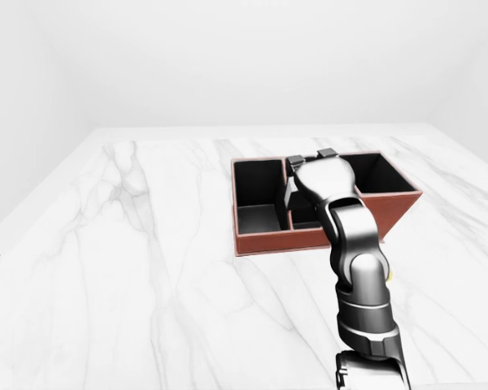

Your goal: Pick up the book and place it in the caddy.

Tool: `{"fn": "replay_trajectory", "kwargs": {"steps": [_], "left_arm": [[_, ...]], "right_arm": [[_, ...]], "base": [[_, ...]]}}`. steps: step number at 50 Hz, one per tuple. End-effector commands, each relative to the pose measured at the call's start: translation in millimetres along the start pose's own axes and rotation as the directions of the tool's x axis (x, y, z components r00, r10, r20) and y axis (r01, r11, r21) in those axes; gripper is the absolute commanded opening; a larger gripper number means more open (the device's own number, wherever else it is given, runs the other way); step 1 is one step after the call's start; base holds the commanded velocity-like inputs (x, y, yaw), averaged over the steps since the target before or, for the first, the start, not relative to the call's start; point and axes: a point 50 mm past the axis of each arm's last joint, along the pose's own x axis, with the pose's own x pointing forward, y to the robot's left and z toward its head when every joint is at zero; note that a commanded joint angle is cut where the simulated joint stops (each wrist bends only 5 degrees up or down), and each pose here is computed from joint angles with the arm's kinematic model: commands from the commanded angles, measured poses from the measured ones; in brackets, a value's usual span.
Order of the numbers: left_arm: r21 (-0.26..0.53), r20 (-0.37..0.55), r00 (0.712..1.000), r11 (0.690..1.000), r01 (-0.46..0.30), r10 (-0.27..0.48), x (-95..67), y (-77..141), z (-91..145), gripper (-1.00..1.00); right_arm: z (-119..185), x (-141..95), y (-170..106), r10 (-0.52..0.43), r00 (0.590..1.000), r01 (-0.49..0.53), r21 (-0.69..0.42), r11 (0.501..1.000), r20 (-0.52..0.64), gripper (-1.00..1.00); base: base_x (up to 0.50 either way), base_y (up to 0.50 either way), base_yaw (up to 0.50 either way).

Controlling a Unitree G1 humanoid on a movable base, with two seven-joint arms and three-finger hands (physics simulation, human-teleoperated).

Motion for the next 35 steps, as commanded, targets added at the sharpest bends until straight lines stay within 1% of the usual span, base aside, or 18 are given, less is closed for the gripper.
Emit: {"fn": "replay_trajectory", "kwargs": {"steps": [1,5,10,22,28,35], "left_arm": [[0.0,0.004,1.0,1.0,-0.002,0.002,0.0,0.5,0.8,1.0],[-0.002,-0.004,1.0,1.0,0.0,0.0,-0.4,0.2,-0.8,1.0],[-0.002,-0.001,1.0,1.0,-0.001,0.001,0.1,0.3,-0.4,1.0],[0.0,0.003,1.0,1.0,-0.002,0.002,0.4,0.4,0.6,1.0],[-0.001,-0.001,1.0,1.0,-0.001,0.001,0.5,0.1,-0.4,1.0],[0.0,0.0,1.0,1.0,-0.003,0.003,0.3,0.5,-0.1,1.0]], "right_arm": [[-3.3,3.8,-6.9,-0.014,1.0,0.014,-0.028,1.0,-0.026,-1.0],[-5.3,7.4,-16.5,-0.039,0.999,0.038,-0.035,0.999,-0.029,-1.0],[-7.1,8.0,-20.6,-0.051,0.998,0.05,-0.039,0.998,-0.034,-1.0],[-6.6,11.6,-18.2,-0.036,0.999,0.035,-0.018,0.999,-0.038,-1.0],[-10.3,11.5,-12.0,-0.011,0.999,0.01,-0.021,1.0,-0.049,-1.0],[-6.6,11.2,-6.1,0.007,0.999,-0.007,-0.01,1.0,-0.047,-1.0]], "base": [[0.0,0.0,0.0],[0.0,0.0,0.0],[0.0,0.0,0.0],[0.0,0.0,0.0],[0.0,0.0,0.0],[0.0,0.0,0.0]]}}
